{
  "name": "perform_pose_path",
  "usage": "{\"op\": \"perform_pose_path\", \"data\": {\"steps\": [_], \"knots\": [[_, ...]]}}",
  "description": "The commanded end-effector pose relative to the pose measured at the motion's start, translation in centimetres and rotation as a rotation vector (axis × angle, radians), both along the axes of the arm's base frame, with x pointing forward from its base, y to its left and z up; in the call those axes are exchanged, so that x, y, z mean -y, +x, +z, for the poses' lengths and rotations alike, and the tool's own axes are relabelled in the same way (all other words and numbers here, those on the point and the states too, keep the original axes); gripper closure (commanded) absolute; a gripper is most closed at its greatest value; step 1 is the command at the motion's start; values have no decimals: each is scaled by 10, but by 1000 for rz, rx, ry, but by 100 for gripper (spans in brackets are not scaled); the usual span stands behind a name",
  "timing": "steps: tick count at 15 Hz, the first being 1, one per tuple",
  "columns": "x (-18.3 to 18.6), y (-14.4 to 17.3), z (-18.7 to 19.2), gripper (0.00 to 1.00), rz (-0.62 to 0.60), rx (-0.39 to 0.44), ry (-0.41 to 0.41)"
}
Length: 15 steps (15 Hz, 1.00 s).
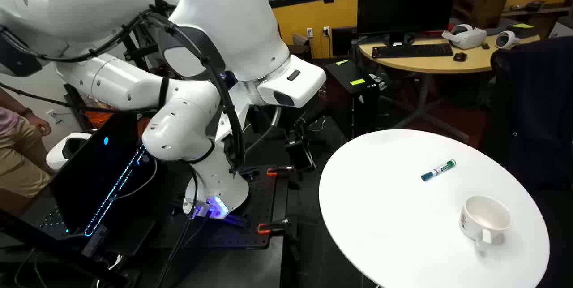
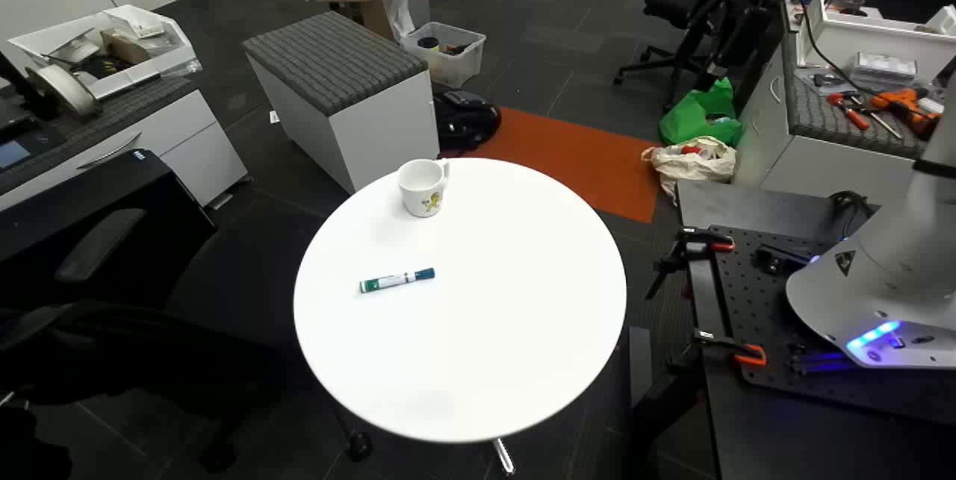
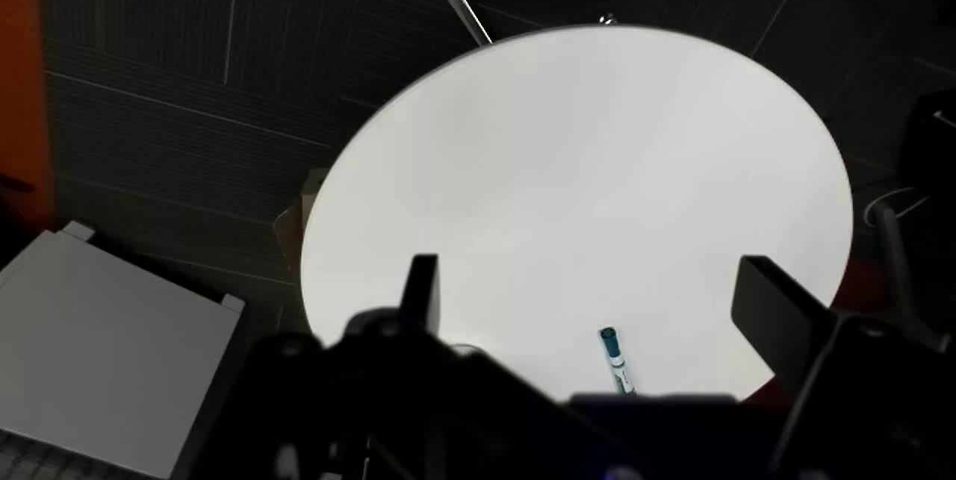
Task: Put the marker inside the mug cup
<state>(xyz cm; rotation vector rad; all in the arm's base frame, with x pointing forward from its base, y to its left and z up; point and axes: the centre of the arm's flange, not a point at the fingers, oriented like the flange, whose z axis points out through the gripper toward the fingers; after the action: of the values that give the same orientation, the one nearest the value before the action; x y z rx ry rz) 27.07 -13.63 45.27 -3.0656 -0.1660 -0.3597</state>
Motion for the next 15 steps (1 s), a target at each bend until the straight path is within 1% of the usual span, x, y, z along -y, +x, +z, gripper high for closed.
{"op": "perform_pose_path", "data": {"steps": [1,8,9,15], "knots": [[0,0,-1,0,1,-3,1],[-1,0,-3,0,1,-6,2],[0,2,-2,0,0,3,-6],[8,26,0,0,-12,23,-54]]}}
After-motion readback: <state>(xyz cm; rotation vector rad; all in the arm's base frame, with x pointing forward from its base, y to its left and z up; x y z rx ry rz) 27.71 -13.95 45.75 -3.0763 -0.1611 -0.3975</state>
